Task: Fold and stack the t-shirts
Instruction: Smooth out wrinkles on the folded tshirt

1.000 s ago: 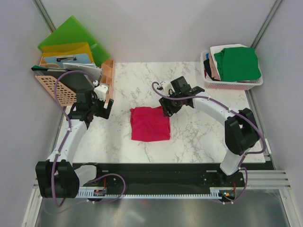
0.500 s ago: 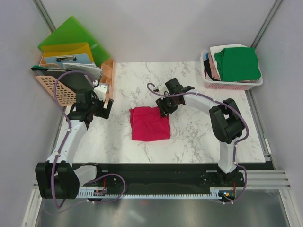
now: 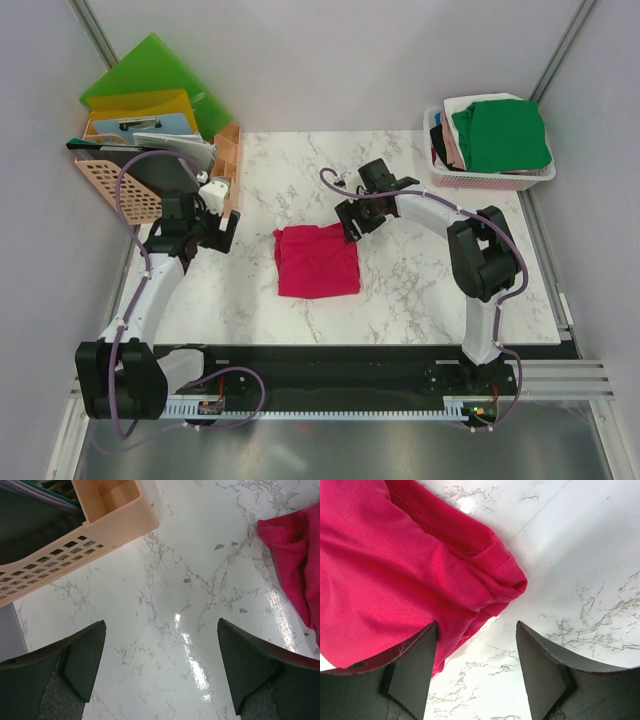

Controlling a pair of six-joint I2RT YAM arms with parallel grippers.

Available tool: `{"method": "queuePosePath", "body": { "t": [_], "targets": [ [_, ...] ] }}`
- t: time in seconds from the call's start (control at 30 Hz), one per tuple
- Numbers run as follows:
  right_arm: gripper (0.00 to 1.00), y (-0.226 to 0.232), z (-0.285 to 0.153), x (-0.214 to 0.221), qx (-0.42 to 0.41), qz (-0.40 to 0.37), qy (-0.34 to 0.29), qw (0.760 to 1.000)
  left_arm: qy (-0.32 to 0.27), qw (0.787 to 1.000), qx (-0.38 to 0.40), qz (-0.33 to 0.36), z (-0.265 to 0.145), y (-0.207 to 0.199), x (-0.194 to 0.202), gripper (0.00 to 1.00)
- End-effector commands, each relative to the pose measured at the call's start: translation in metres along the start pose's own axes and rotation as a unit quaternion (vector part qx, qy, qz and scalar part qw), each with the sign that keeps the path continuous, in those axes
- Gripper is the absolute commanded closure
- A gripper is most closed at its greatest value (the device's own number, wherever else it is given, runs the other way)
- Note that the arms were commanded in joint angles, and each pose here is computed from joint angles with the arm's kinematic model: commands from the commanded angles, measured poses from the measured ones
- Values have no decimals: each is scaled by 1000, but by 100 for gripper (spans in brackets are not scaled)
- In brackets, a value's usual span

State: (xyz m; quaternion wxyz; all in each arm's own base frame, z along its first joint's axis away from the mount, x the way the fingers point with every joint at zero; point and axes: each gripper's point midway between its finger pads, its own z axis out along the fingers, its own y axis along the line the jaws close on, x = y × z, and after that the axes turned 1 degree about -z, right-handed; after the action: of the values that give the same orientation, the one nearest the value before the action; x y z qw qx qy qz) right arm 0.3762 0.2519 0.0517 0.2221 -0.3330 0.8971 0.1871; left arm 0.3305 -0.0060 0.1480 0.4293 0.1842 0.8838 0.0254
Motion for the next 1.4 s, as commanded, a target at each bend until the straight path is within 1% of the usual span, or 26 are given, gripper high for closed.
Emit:
{"method": "queuePosePath", "body": {
  "t": [0.0,0.03,0.13,0.4,0.57,0.87,0.97,1.0,1.03,1.07,1.1,1.2,1.37],
  "targets": [
    [30,-3,-10,-32,9,-20,-46,999,-16,1000,1,4,3,2,-8,1],
    [35,-3,-6,-32,9,-17,-45,999,-16,1000,1,4,3,2,-8,1],
    [39,-4,1,-33,6,-12,-43,999,-16,1000,1,5,3,3,-9,1],
    [44,-5,-3,-48,7,-13,-60,998,-12,1000,2,5,4,2,-6,2],
    [48,-5,10,-40,-2,-4,-47,999,-13,1000,0,5,4,3,-6,2],
    [51,-2,15,-25,-10,2,-31,999,-14,1000,-2,7,3,4,-7,2],
    [62,-4,17,-19,-6,0,-26,1000,-13,1000,1,5,5,2,-6,2],
    [76,-4,18,-19,-6,-1,-26,1000,-12,1000,2,4,5,1,-6,2],
    [83,-4,19,-16,-8,1,-22,1000,-12,1000,0,4,5,2,-5,2],
    [88,-4,19,-16,-9,1,-22,1000,-10,1000,-1,4,5,2,-3,2],
    [99,-4,19,-15,-9,1,-20,1000,-11,1000,-2,5,5,3,-4,2],
    [100,-5,17,-18,-3,-3,-25,1000,-12,1000,-5,10,3,4,-4,2],
    [100,-13,1,-35,26,-20,-47,998,-9,1000,0,7,5,2,-3,2]
  ]
}}
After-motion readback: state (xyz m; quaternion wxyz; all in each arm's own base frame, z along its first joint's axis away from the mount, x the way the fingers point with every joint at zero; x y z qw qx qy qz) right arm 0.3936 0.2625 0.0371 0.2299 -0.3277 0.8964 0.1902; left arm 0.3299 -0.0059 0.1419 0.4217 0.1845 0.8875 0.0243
